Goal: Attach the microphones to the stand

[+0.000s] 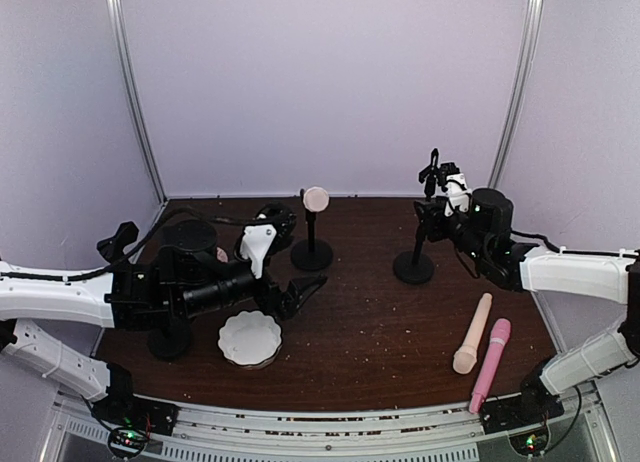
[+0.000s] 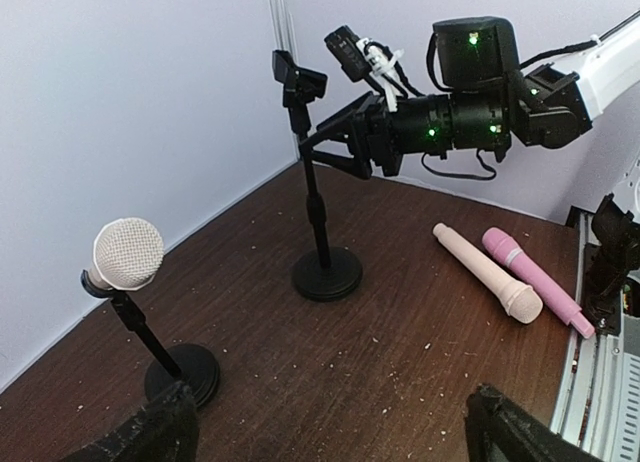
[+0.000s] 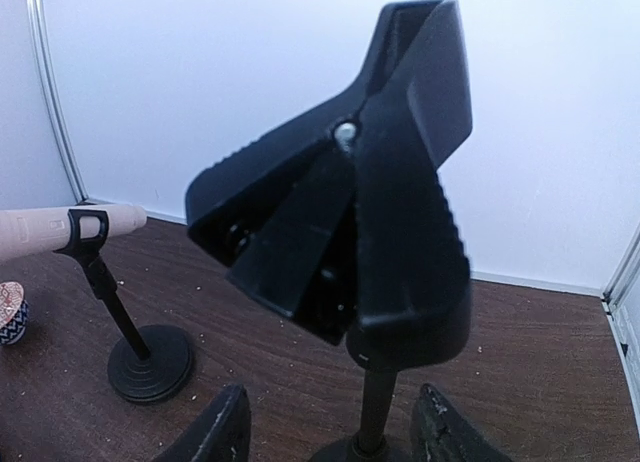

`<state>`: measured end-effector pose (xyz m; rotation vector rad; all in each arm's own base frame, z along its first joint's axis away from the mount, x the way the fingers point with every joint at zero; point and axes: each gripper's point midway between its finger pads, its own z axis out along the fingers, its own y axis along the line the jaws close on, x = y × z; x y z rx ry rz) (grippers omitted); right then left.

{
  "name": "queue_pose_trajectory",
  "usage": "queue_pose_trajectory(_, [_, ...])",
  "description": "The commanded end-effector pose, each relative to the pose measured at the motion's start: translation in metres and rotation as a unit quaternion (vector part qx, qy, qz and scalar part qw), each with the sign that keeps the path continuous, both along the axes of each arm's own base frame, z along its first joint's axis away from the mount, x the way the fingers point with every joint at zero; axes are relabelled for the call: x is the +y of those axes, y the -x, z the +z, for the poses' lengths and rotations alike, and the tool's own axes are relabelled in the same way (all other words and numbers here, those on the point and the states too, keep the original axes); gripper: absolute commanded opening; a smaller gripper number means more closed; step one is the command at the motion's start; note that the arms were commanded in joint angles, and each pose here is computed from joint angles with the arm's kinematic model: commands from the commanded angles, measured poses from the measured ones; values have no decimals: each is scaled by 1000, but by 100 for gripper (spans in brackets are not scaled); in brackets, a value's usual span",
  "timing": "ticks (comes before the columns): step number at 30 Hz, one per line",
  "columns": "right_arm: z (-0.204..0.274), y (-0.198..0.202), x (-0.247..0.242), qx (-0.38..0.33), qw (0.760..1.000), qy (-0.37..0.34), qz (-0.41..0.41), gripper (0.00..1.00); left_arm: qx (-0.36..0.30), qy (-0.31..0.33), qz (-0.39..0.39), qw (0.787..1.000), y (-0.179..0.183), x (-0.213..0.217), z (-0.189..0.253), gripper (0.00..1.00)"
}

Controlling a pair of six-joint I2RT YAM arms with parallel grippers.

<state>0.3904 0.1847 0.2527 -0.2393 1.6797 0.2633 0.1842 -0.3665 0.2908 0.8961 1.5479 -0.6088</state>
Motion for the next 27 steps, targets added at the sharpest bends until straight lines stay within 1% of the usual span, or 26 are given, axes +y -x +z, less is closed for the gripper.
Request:
queue_pose_trajectory(1, [-7,-2,-6,4,1000,7,-23,56,-8,14,-5,1000,-2,-4,8,95])
queue_pose_trajectory(5, [-9,-7,-13,-3,999,15,-48,56,-9,11,-7,1000,-2,-5,8,95])
queue_pose_trajectory(7, [-13,-12,-13,-6,998,22,-52,61,-9,10,-4,1000,-3,-5,8,95])
queue_pose_trajectory(9, [-16,-18,-10,-8,998,34,-52,63,-9,11,-4,1000,-3,-5,8,95])
queue_pose_trajectory(13, [-23,-31,-10,-29,997,39,-68,62,-5,6,-7,1000,-2,-6,7,95])
queue_pose_trajectory(16, [-26,-39,-11,-47,995,43,-81,56,-6,0,-8,1000,-2,-6,7,95])
queue_pose_trajectory(19, [-26,-41,-11,-64,994,39,-84,47,-7,-1,-5,1000,-2,-5,8,95])
queue_pose_trajectory(21, [-26,-43,-10,-67,994,39,-83,39,-5,0,-4,1000,-3,-5,8,95])
queue_pose_trajectory(22, [-26,-43,-9,-68,993,41,-83,33,-4,1,-3,1000,-3,-5,8,95])
queue_pose_trajectory(24, [-24,-43,-11,-74,993,40,-87,24,0,3,-3,1000,-3,-6,6,95])
queue_pose_trajectory(27, [-23,-42,-12,-83,992,40,-88,14,4,2,-6,1000,-3,-8,4,95])
